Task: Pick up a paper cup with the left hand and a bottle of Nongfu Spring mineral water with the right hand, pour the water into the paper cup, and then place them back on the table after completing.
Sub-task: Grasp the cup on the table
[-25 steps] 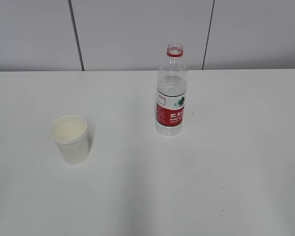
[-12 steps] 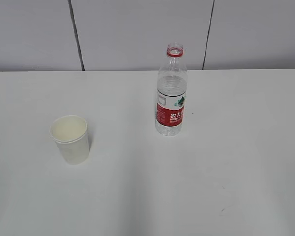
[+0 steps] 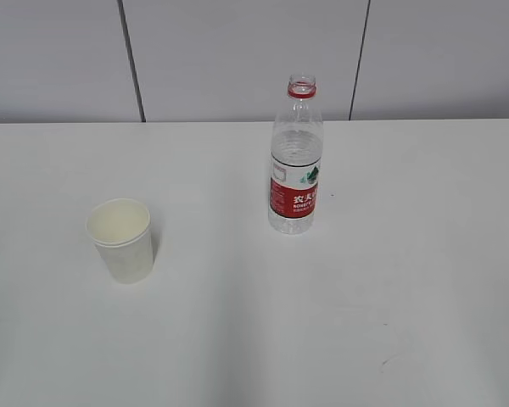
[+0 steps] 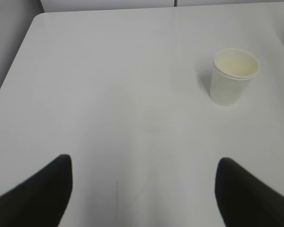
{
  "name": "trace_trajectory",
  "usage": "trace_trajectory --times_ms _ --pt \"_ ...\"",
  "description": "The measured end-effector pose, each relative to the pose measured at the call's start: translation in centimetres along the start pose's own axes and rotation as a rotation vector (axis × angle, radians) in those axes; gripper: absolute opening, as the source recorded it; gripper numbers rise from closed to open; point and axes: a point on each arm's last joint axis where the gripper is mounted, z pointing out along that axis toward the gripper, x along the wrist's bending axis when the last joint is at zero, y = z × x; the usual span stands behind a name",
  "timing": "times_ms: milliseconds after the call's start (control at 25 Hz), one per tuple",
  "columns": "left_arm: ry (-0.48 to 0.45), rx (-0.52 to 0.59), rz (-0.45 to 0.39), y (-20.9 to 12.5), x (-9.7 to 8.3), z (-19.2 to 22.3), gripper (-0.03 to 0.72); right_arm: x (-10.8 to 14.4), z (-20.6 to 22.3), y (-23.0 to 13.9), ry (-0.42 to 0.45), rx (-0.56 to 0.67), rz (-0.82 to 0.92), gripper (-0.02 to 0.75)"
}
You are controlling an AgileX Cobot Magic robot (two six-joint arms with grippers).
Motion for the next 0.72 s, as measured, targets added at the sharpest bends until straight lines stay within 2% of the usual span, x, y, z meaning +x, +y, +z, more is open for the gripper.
trace_trajectory --times_ms 560,720 --pt "-0.001 -0.010 -0.001 0.1 0.0 -0.1 0.563 0.0 0.0 0.0 0.000 0.000 0.000 0.587" --pt "-0.008 -0.111 -0.003 1.1 -0.1 -0.4 0.563 0.0 0.0 0.0 0.000 0.000 0.000 0.587"
